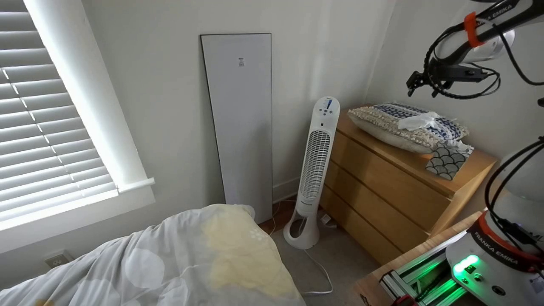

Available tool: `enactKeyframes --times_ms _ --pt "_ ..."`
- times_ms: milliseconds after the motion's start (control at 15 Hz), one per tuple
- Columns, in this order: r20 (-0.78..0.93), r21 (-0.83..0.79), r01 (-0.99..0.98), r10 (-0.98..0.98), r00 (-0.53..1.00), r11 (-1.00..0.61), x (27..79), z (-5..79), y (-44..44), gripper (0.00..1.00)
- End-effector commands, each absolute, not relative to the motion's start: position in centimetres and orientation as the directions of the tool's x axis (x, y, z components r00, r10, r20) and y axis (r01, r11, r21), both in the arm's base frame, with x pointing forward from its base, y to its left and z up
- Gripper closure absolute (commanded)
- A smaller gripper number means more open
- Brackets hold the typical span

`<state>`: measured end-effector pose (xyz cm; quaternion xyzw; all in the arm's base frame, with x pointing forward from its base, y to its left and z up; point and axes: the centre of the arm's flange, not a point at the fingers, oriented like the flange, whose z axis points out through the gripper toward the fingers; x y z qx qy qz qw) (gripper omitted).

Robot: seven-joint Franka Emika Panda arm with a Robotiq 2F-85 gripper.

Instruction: Pick up the white towel on the pillow and use it to wipe the combined fan and heater top before putting the towel back on the pillow

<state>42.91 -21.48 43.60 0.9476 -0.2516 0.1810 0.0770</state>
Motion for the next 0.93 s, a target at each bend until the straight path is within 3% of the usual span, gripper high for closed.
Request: enactKeyframes --times_ms 0,867 --pt "0.384 -0.019 -0.657 -0.613 0.691 -0.753 45.7 40.0 -25.5 0.0" --pt "0.38 -0.193 -0.965 -0.92 0.093 -0.177 48.6 31.3 -33.9 0.0"
